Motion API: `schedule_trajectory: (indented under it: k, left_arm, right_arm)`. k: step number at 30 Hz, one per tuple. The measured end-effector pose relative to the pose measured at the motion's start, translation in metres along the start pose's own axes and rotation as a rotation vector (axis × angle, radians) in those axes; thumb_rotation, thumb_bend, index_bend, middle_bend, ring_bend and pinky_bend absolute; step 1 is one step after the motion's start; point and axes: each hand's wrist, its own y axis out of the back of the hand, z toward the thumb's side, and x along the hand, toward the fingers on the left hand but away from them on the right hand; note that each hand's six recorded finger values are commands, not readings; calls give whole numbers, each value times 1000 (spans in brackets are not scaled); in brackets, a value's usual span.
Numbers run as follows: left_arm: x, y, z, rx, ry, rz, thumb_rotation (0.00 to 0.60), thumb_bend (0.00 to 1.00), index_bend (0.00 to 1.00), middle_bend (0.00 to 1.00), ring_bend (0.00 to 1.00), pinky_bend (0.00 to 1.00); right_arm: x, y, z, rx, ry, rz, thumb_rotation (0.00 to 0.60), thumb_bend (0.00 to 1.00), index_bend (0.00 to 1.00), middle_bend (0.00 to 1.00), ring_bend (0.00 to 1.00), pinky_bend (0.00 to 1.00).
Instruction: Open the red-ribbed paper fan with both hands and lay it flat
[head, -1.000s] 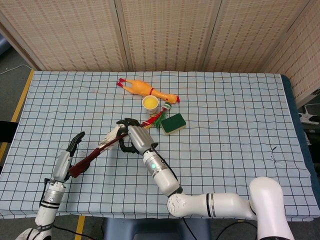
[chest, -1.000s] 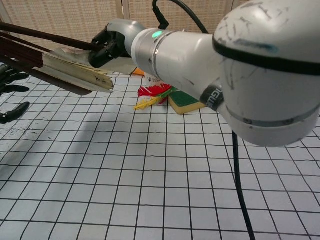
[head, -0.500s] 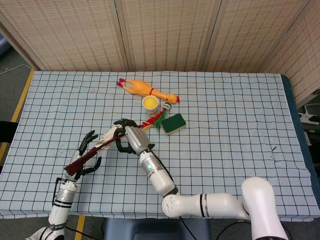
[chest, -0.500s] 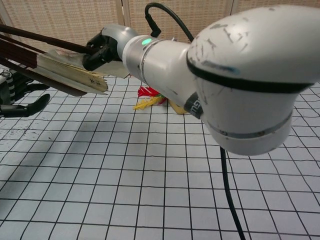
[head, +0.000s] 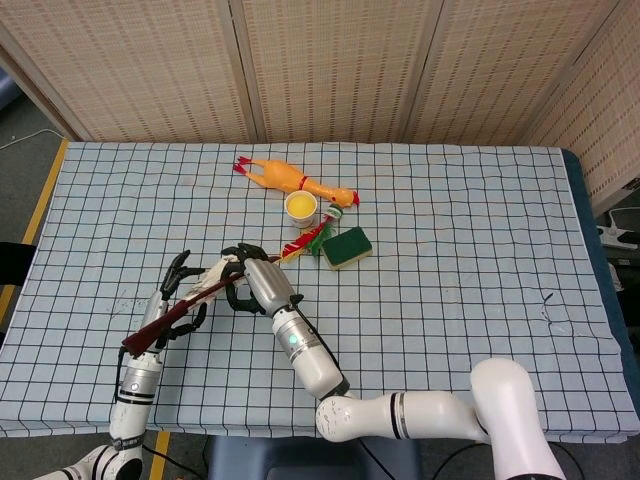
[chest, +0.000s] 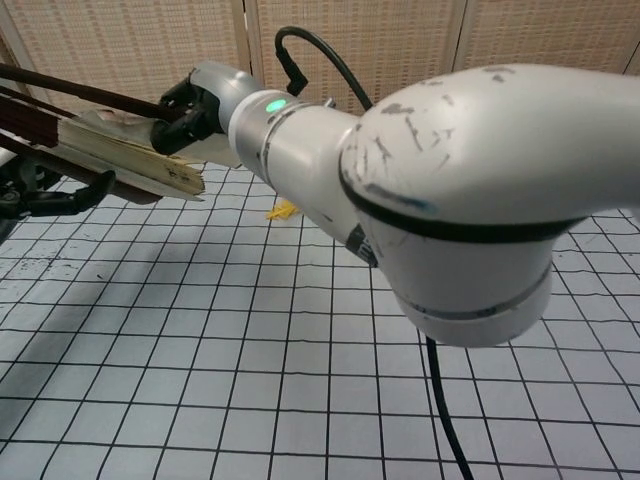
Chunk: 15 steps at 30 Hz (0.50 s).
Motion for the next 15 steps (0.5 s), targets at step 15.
schedule_trajectory:
  k: [15]
  left_arm:
    - [3, 13, -9, -23, 27, 103, 600, 519, 694, 358, 101, 119]
  right_arm:
    - [2, 8, 0, 15, 18, -8, 600, 715, 716, 139, 0, 0]
